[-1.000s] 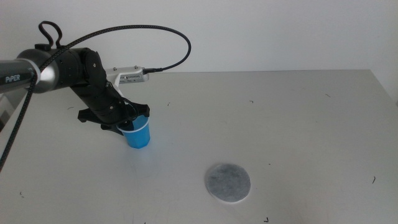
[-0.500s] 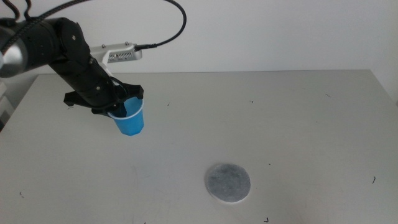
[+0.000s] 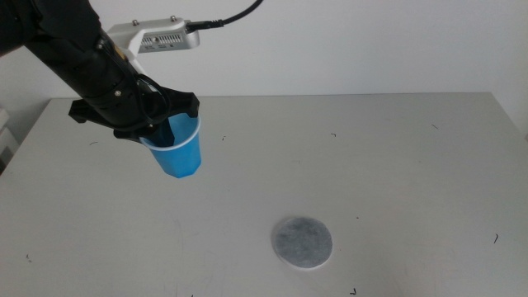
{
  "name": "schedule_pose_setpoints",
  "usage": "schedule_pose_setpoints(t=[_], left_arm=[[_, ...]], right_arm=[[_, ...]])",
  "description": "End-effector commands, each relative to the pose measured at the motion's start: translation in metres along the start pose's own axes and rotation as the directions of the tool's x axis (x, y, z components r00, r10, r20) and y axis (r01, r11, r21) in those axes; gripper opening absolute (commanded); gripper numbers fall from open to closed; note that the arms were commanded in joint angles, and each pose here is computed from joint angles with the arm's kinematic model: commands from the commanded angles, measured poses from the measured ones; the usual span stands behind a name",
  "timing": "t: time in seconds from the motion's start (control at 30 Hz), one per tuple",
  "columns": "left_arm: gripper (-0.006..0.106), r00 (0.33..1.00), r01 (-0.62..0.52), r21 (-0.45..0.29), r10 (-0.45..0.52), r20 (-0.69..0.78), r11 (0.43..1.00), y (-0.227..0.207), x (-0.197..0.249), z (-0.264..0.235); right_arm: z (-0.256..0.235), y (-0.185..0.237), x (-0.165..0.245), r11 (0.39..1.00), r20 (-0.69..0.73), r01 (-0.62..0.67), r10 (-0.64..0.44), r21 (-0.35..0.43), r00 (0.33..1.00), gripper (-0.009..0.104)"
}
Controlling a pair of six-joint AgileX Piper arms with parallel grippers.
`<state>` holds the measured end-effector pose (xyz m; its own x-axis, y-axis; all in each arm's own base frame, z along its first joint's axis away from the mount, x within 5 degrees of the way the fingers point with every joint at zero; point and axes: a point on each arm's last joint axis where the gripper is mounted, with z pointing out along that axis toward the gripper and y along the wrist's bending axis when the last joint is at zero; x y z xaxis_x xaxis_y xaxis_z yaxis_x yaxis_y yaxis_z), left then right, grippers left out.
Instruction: Place an empty cup on a cup mat.
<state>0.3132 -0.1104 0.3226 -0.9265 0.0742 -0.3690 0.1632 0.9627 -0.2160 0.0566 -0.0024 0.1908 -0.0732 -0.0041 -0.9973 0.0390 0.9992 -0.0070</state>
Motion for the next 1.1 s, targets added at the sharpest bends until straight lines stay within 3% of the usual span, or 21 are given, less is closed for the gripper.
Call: schedule_pose_setpoints(t=[0.0, 0.5, 1.07], left_arm=[[0.0, 0.997, -0.028, 0.039, 0.025, 0.076, 0.999, -0.018, 0.0, -0.022], [0.0, 0.975, -0.223, 0.144, 0.218, 0.049, 0.964, -0.106, 0.02, 0.027], [0.0, 0.978, -0.203, 0.189, 0.208, -0.005, 0.961, -0.135, 0.025, 0.121]], right_arm=[[-0.003, 0.0, -0.011, 1.0, 0.11, 0.019, -0.019, 0.001, 0.994, 0.094], [-0.003, 0.0, -0.011, 1.0, 0.11, 0.019, -0.019, 0.001, 0.994, 0.094], [-0.003, 0.0, -0.011, 1.0, 0.11, 0.019, -0.019, 0.001, 0.994, 0.094]])
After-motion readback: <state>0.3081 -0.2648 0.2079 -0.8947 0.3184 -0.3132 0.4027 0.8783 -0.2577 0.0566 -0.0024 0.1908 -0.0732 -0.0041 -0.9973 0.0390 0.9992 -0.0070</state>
